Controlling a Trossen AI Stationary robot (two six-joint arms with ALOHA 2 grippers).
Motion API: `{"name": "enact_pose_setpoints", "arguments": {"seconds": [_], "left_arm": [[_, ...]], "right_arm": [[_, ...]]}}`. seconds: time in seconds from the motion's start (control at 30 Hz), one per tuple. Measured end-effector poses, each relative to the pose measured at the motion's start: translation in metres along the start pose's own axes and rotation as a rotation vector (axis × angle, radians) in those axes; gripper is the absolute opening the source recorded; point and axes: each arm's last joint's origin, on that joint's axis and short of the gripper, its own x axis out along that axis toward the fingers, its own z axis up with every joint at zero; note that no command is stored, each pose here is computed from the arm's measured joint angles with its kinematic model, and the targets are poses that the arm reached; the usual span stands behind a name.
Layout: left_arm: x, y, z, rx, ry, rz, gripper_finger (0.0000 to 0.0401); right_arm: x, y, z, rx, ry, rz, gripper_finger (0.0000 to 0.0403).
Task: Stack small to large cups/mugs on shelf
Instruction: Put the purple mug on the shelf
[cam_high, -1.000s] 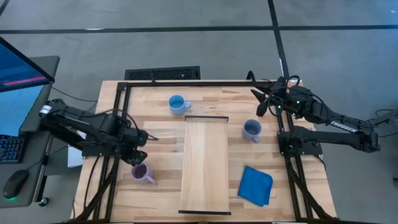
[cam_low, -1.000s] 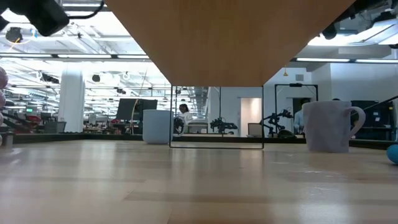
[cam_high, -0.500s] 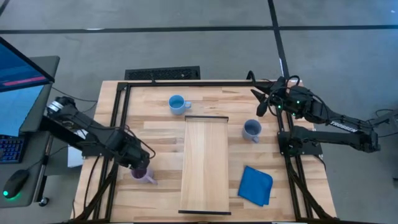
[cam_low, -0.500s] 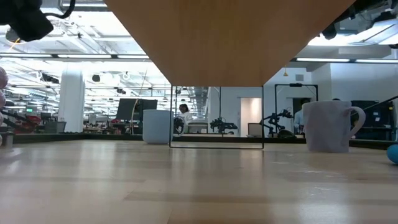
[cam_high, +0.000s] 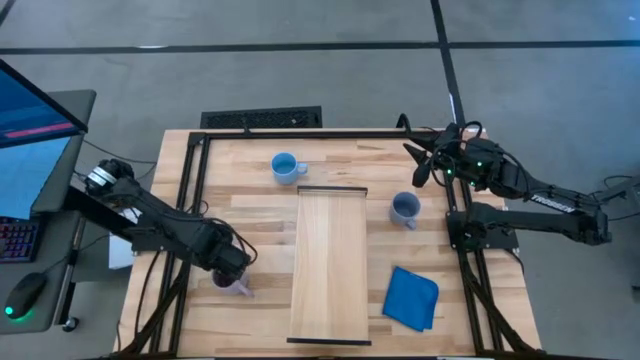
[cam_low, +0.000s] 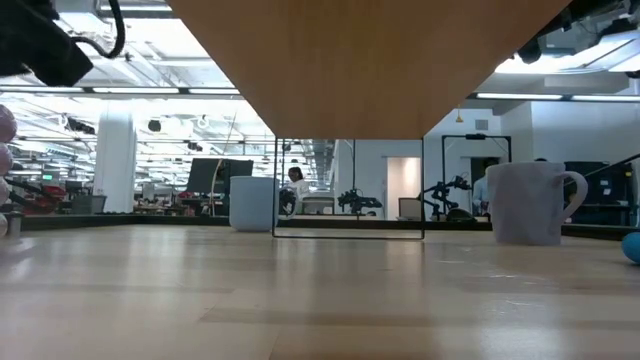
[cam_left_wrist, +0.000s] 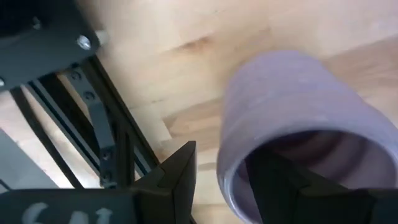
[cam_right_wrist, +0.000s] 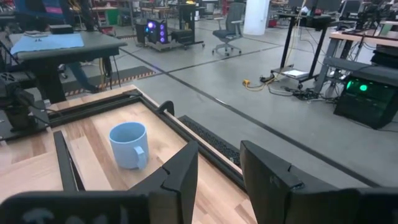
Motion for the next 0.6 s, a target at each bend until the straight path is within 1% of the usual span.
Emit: {"name": "enact_pose_setpoints", "arguments": {"seconds": [0.2,0.43,0.6], "left_arm": [[0.0062,-0.0072,0.0006,0.059,-0.011,0.005,0.0129],[0.0052,-0.0093,-0.0001,0.067,-0.005,-0.027,0.0129],[0.0052,-0.0096,-0.0002,0.141,-0.003,-0.03,0.0129]], "right_arm": [[0.0,0.0,0.0,0.0,0.0,0.0,0.0143],[0.0,0.0,0.0,-0.018,0.0,0.0,0.0143],[0.0,0.0,-0.0001,-0.028,0.001,0.0,0.0143]]}}
